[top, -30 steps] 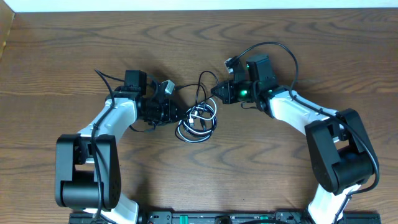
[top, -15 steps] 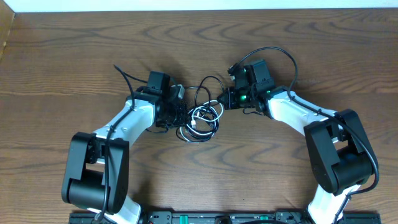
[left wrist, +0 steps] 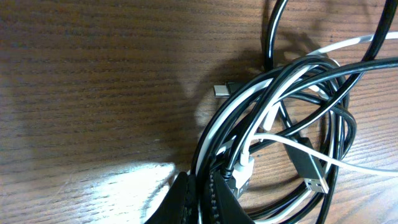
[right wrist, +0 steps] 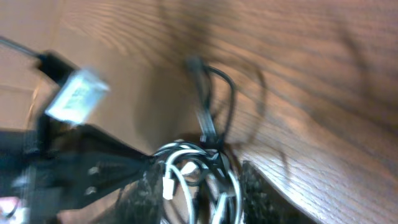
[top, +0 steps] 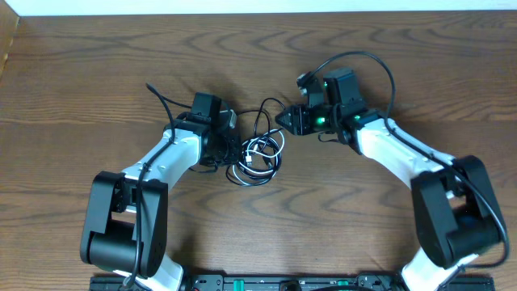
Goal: Untangle cables
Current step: 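Return the right gripper to the bundle center near the left gripper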
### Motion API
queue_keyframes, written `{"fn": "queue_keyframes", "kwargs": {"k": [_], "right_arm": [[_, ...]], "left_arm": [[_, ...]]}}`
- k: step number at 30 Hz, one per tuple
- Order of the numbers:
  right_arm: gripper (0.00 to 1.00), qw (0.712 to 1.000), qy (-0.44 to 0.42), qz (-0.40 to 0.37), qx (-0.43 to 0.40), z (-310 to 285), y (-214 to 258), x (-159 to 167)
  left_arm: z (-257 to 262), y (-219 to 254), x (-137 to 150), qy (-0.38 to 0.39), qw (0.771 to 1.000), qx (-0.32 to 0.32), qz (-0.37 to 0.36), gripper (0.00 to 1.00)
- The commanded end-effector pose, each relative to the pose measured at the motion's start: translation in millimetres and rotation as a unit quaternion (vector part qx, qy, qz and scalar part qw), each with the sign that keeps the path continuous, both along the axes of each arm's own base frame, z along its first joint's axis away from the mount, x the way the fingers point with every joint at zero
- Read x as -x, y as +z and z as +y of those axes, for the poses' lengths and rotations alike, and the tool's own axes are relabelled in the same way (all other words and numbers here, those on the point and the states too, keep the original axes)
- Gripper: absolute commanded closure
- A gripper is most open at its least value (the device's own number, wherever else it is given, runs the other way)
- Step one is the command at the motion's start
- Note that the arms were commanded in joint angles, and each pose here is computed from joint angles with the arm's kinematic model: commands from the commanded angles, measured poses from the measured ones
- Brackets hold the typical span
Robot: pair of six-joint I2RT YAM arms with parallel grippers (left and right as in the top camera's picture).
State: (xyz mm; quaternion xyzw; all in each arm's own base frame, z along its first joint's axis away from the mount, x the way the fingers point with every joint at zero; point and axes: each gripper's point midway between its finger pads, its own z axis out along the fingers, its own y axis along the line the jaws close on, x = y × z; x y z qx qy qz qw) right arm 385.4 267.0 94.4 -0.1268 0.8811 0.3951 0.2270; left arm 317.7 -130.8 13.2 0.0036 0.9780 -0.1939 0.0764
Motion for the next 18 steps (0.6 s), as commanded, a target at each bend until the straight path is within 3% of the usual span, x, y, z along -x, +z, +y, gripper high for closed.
{"fn": "queue_keyframes", "kwargs": {"k": [1, 7, 18], "right_arm": [[0.53, 0.999, 0.004, -0.01, -0.031, 5.4, 30.3, 1.5], [0.56, 0.999, -0.008, 0.039, -0.032, 12.3, 23.6, 14.0], [0.58, 0.995, -0.033, 0.082, 0.035, 31.6, -4.2, 41.5]], "left_arm": [[5.4, -9.3, 3.6, 0.016, 1.0, -0.013, 0.018, 0.92], [1.2, -14.7, 8.0, 0.03, 0.999, 0.003, 0.04, 0.92], [-22.3, 9.4, 10.3, -0.025, 0.989, 0.138, 0.037, 0.92]]}}
